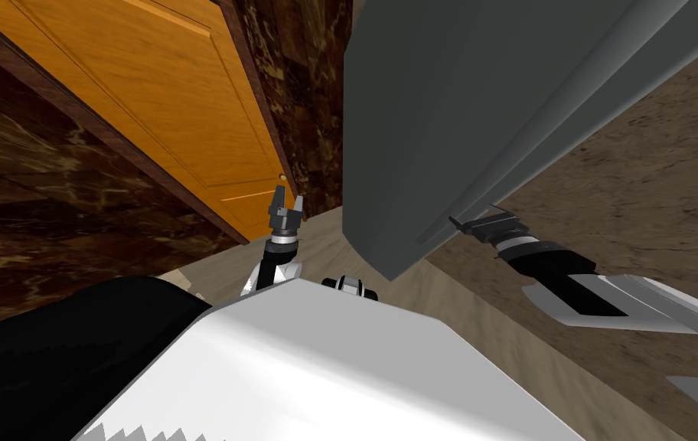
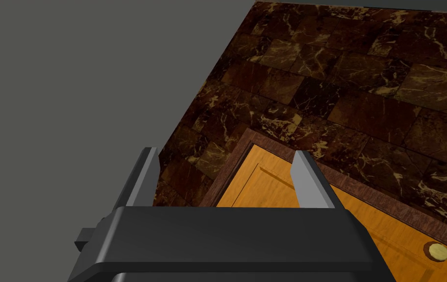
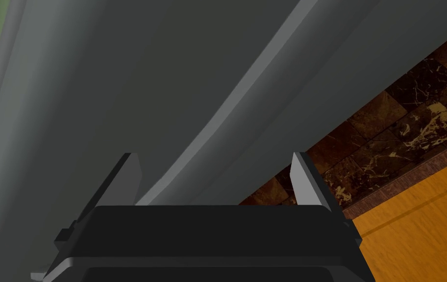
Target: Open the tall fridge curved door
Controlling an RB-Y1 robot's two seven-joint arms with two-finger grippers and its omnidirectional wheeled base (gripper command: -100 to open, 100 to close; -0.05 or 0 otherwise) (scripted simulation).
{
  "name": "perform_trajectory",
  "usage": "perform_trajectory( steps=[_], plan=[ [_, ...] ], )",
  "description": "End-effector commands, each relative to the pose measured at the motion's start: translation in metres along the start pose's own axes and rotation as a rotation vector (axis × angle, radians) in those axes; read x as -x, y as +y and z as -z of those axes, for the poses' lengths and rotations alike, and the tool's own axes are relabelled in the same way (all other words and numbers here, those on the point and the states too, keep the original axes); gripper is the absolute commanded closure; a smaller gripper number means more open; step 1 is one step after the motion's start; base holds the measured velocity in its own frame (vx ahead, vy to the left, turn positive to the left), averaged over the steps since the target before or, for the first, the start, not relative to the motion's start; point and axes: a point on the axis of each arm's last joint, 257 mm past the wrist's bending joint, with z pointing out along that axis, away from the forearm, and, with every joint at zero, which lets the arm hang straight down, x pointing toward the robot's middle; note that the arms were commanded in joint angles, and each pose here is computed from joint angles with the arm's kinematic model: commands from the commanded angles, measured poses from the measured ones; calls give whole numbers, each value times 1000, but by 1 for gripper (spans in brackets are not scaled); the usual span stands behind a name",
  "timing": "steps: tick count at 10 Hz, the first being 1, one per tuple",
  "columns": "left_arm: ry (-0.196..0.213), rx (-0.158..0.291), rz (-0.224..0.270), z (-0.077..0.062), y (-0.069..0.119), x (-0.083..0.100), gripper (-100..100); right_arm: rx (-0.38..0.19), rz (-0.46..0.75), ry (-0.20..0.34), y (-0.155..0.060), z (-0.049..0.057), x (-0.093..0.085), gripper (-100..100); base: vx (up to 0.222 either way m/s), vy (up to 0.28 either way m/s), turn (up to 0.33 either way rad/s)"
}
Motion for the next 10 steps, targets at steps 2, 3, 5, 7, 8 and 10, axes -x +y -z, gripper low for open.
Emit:
perform_trajectory(
  steps=[2,3,5,7,8,10],
  plan=[
    [0,0,0,0,0,0,0,-16,2,14,10,4,9,-100,23,-61,35],
    [0,0,0,0,0,0,0,-15,3,11,16,6,15,-100,26,-70,56],
    [0,0,0,0,0,0,0,-27,3,23,19,8,18,-100,21,-48,43],
    [0,0,0,0,0,0,0,-32,4,27,23,11,22,-100,18,-58,50],
    [0,0,0,0,0,0,0,-38,4,32,27,13,27,-100,21,-55,41],
    [0,0,0,0,0,0,0,-44,4,36,31,16,31,-100,23,-56,52]
  ],
)
